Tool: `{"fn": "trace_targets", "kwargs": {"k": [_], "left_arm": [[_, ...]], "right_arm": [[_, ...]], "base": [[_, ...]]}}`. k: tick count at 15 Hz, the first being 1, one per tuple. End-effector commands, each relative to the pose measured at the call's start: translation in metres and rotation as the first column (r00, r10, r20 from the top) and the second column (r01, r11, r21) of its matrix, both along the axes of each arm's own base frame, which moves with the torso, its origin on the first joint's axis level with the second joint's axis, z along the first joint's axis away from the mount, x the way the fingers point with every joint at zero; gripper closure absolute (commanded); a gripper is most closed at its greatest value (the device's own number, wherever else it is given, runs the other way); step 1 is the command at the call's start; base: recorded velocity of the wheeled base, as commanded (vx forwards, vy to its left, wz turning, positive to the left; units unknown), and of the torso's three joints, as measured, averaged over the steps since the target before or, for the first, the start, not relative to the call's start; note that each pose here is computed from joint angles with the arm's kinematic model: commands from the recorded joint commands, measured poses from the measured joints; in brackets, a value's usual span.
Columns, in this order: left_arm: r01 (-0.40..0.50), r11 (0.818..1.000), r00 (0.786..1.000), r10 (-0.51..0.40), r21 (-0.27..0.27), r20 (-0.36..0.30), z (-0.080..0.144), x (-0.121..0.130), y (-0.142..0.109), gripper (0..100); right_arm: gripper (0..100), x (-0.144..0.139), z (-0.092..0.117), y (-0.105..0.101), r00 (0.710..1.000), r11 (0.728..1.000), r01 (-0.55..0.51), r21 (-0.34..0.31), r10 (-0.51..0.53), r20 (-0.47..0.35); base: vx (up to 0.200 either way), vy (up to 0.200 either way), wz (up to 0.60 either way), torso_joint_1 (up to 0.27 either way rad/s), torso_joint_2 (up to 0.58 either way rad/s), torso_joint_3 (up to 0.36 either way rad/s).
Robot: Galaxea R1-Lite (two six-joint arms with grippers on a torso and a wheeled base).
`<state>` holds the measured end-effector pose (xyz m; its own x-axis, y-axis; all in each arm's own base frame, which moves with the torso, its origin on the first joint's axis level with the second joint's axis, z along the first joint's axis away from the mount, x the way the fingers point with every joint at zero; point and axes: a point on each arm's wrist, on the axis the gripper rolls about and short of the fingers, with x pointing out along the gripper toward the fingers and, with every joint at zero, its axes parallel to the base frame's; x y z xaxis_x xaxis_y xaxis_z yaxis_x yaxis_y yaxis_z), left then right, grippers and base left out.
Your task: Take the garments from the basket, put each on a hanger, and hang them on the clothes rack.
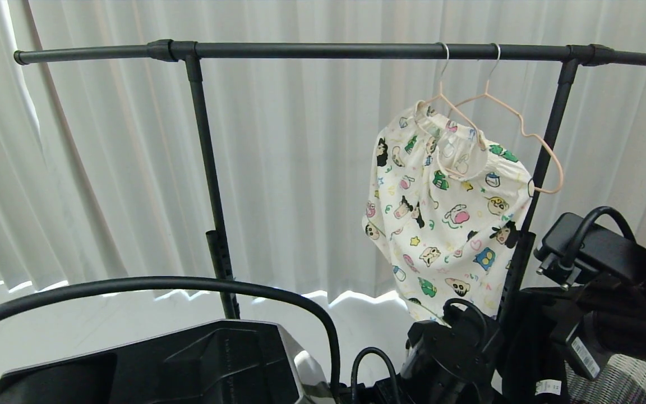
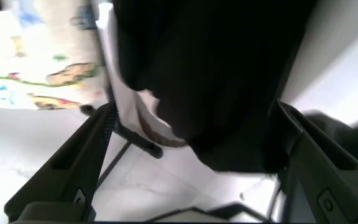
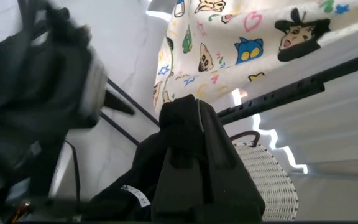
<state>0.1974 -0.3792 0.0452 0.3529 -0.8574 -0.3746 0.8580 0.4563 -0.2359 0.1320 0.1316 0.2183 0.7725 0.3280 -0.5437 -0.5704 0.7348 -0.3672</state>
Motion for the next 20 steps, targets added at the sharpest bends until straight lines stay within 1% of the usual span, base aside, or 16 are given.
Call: {"fn": "trace_targets", "kwargs": {"k": [1, 3, 4, 6, 9, 10, 13, 14, 15, 16, 18, 19, 20], "left_arm": [[-0.029, 0.998, 0.999, 0.030, 0.055, -0.019, -0.020, 0.002, 0.003, 0], [-0.036, 0.994, 0.998, 0.041, 0.106, -0.040, -0.031, -0.001, 0.013, 0], [-0.041, 0.992, 0.998, 0.047, 0.117, -0.042, -0.033, -0.002, 0.015, 0], [-0.044, 0.991, 0.998, 0.050, 0.128, -0.044, -0.036, -0.002, 0.016, 0], [-0.044, 0.991, 0.998, 0.051, 0.129, -0.045, -0.037, -0.002, 0.016, 0], [-0.044, 0.991, 0.998, 0.051, 0.129, -0.045, -0.037, -0.002, 0.016, 100], [-0.043, 0.991, 0.998, 0.049, 0.130, -0.044, -0.038, -0.003, 0.015, 100], [-0.052, 0.989, 0.998, 0.058, 0.135, -0.040, -0.038, -0.003, 0.016, 100], [-0.083, 0.986, 0.996, 0.087, 0.143, -0.021, -0.038, -0.003, 0.016, 100], [-0.113, 0.979, 0.994, 0.113, 0.168, 0.006, -0.041, -0.003, 0.018, 100], [-0.145, 0.958, 0.989, 0.131, 0.246, 0.071, -0.051, -0.003, 0.030, 100], [-0.155, 0.948, 0.987, 0.137, 0.277, 0.082, -0.053, -0.003, 0.040, 100], [-0.160, 0.947, 0.986, 0.143, 0.278, 0.081, -0.049, -0.003, 0.046, 100]], "right_arm": [[100, 0.000, -0.001, 0.003, 1.000, 1.000, -0.008, -0.006, 0.008, -0.002], [100, 0.000, -0.001, 0.003, 1.000, 1.000, -0.008, -0.005, 0.008, -0.001], [100, 0.000, -0.001, 0.003, 1.000, 1.000, -0.008, -0.005, 0.008, -0.001], [100, -0.001, -0.001, 0.004, 1.000, 1.000, -0.017, -0.005, 0.017, -0.001], [100, -0.005, -0.001, 0.008, 0.999, 0.999, -0.043, -0.006, 0.043, -0.002], [100, -0.005, -0.001, 0.008, 0.999, 0.999, -0.043, -0.005, 0.043, -0.001], [100, -0.005, -0.001, 0.008, 0.999, 0.999, -0.046, -0.004, 0.046, 0.000], [100, -0.005, -0.001, 0.008, 0.999, 0.999, -0.043, -0.002, 0.043, -0.001], [100, -0.005, -0.001, 0.008, 0.999, 0.999, -0.033, 0.010, 0.033, -0.006], [100, -0.004, -0.001, 0.007, 1.000, 1.000, -0.010, 0.026, 0.010, -0.014], [100, -0.002, -0.003, 0.007, 0.999, 0.998, 0.046, 0.051, -0.044, -0.029], [100, 0.000, -0.004, 0.008, 0.996, 0.994, 0.079, 0.071, -0.077, -0.041], [100, 0.001, -0.005, 0.009, 0.995, 0.993, 0.093, 0.076, -0.090, -0.047]], "base": [[0.000, 0.000, 0.00, 0.000, 0.00, 0.000], [0.000, 0.000, 0.00, 0.000, 0.00, 0.000], [0.000, 0.000, 0.00, 0.000, 0.00, 0.000], [0.000, 0.000, 0.00, 0.000, 0.00, 0.000], [0.000, 0.000, 0.00, 0.000, 0.00, 0.000], [0.000, 0.000, 0.00, 0.000, 0.00, 0.000], [0.000, 0.000, 0.00, 0.000, 0.00, 0.000], [0.000, 0.000, 0.00, 0.000, 0.00, 0.000], [0.000, 0.000, 0.00, 0.000, 0.00, 0.000], [0.000, 0.000, 0.00, 0.000, 0.00, 0.000], [0.000, 0.000, 0.00, 0.000, 0.00, 0.000], [0.000, 0.000, 0.00, 0.000, 0.00, 0.000], [0.000, 0.000, 0.00, 0.000, 0.00, 0.000]]}}
